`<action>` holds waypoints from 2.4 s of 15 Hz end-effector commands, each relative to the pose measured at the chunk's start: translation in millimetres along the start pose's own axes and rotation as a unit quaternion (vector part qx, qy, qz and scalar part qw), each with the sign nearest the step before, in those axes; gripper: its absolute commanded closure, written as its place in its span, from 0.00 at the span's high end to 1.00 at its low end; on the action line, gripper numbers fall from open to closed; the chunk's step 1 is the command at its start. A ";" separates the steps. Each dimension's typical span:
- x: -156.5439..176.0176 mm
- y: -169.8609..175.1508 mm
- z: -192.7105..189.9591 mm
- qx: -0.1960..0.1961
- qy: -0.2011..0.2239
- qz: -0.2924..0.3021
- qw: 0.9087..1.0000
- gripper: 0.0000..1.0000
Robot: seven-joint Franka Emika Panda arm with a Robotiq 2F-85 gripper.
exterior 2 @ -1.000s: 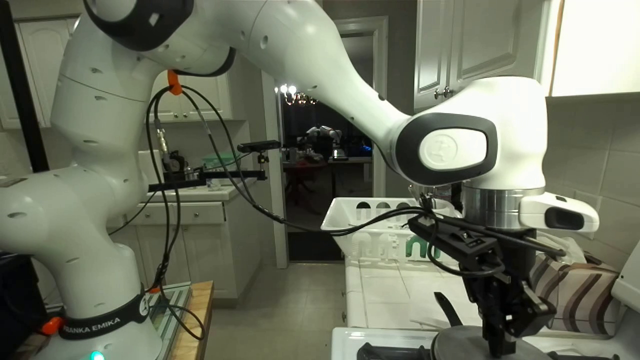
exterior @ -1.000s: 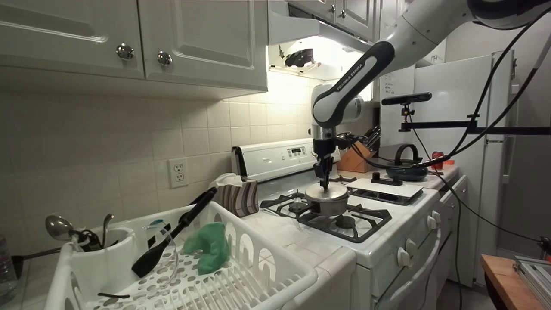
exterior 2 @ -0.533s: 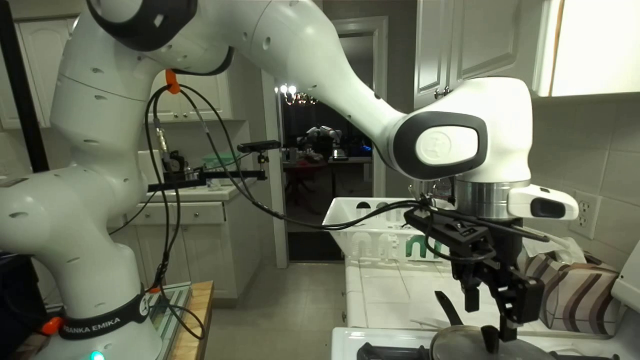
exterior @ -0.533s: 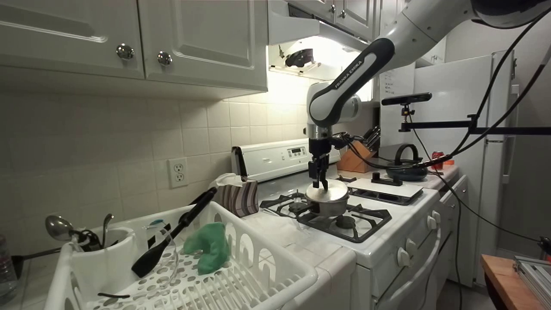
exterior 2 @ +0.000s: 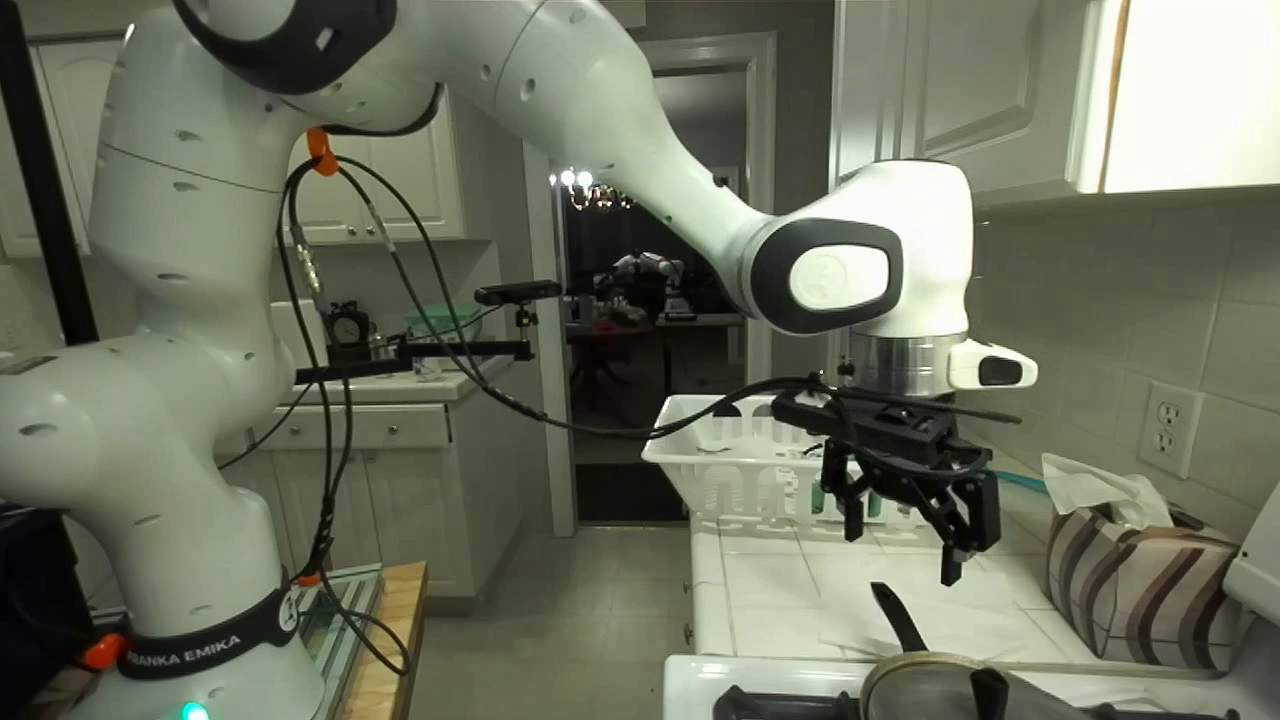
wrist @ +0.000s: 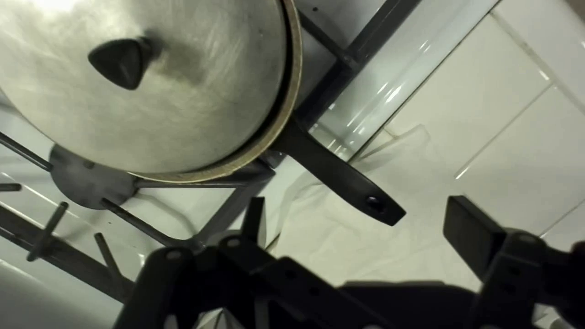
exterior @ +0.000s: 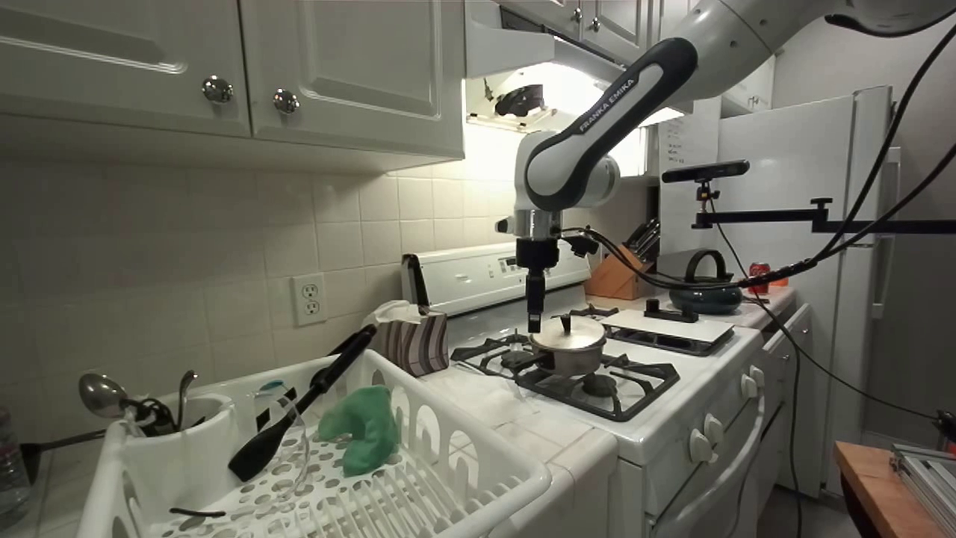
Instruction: Put the on the pot then move the green cloth to the right
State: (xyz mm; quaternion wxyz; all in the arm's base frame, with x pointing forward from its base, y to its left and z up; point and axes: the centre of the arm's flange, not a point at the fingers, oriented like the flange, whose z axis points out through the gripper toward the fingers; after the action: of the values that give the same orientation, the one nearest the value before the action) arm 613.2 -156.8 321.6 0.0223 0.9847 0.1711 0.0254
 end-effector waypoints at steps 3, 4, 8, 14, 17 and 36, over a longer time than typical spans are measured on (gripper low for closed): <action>-16.9 1.3 21.4 0.046 -0.007 -0.152 0.987 1.00; -16.9 5.8 24.4 0.052 -0.012 -0.178 0.983 1.00; -17.1 22.8 30.1 0.078 -0.035 -0.282 0.956 1.00; 5.7 32.3 42.0 0.118 -0.123 -0.392 0.904 1.00; 16.6 35.8 50.6 0.094 -0.159 -0.382 0.906 1.00; 49.5 27.0 87.3 0.066 -0.156 -0.389 0.906 0.50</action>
State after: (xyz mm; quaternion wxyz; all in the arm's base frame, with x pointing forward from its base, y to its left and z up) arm 663.5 -166.0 239.7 -0.0235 0.8261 0.5430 -0.1489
